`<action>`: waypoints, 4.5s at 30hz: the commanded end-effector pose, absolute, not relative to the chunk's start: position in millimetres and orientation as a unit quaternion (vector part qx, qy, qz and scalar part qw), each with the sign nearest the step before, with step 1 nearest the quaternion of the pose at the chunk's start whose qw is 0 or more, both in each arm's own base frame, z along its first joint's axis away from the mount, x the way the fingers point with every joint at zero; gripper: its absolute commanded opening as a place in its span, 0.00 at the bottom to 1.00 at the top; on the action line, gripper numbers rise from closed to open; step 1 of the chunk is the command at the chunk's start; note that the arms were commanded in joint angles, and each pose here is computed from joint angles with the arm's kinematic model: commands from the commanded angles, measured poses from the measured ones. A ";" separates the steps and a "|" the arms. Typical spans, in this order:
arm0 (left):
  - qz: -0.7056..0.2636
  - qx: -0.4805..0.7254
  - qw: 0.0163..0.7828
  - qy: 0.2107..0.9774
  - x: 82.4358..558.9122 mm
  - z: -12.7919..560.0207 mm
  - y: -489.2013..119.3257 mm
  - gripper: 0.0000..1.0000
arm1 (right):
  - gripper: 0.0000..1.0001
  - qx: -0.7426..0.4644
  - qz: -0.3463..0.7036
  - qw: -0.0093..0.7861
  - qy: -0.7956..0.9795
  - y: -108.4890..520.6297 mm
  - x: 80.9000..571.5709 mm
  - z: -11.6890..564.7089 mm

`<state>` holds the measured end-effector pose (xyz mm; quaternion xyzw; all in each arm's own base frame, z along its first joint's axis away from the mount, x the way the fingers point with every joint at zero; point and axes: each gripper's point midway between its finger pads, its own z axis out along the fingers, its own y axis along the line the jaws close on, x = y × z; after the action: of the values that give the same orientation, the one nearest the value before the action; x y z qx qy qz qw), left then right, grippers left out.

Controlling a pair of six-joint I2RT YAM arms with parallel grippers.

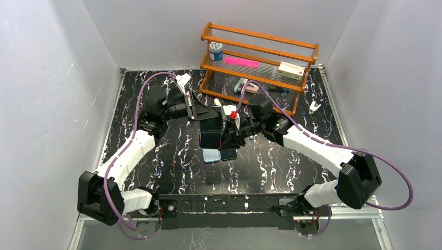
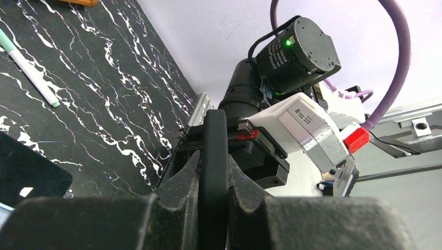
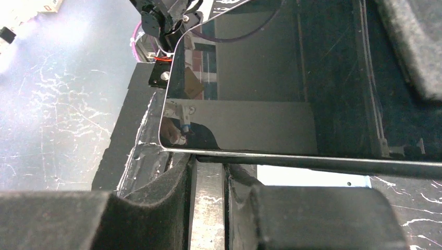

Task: Take the phone out of the phone case
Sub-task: Remove the phone case from the phone.

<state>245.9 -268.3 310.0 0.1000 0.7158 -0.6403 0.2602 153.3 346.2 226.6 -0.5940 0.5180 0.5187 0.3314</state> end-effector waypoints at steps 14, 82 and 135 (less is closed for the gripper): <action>-0.649 0.078 0.347 0.673 246.9 360.2 -260.8 0.00 | 0.31 -0.447 0.472 0.460 0.604 329.8 187.2 254.4; -0.717 0.009 0.296 0.631 229.5 359.0 -309.3 0.00 | 0.40 -0.051 0.703 0.399 0.587 305.5 209.9 347.5; -0.580 -0.016 0.376 0.722 241.8 299.0 -286.3 0.81 | 0.01 0.002 0.714 0.441 0.545 265.6 241.3 414.7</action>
<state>245.4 -284.0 297.9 -0.0283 0.7236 -0.5743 0.3818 251.7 277.1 359.9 0.0207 0.6081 0.6894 0.3930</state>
